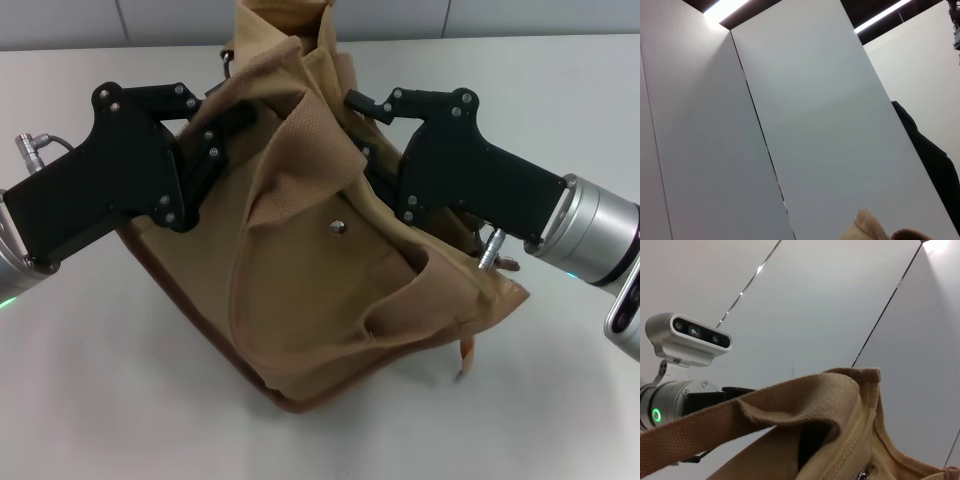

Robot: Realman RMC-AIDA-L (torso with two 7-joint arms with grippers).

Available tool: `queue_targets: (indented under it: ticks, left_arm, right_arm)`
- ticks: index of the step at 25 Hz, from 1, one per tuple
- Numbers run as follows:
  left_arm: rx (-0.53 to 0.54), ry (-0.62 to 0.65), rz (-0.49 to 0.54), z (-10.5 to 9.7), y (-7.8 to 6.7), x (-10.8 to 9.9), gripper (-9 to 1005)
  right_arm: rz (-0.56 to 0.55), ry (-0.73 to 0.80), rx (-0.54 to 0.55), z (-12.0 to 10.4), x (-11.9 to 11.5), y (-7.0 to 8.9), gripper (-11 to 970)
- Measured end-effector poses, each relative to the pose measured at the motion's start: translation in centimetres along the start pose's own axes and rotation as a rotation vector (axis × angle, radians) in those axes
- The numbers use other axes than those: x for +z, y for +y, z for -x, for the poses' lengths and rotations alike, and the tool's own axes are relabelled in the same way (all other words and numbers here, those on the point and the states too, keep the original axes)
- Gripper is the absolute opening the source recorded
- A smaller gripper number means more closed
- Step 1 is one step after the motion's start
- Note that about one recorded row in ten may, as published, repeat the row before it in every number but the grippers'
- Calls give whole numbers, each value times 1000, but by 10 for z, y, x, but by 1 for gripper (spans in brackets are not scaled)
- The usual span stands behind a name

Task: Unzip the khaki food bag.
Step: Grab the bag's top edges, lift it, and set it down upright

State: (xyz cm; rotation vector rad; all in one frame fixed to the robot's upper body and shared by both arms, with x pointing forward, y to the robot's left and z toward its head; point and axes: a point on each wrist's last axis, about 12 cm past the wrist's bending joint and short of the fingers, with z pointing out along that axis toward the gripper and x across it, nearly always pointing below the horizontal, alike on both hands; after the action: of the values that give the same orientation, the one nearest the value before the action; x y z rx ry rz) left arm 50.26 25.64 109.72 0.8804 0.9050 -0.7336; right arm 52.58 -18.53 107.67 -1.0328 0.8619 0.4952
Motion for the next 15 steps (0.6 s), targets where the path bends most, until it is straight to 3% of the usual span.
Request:
queue_targets:
  ticks: [6,11,15]
  left_arm:
    - [1,-2,-2,0,1,1,73]
    - [1,-3,-3,0,1,1,73]
    - [1,-3,-3,0,1,1,73]
  right_arm:
    - [4,-7,-2,1,1,0,162]
    - [-19,-18,13,3,-5,4,86]
    - [-32,-21,2,4,-9,6,197]
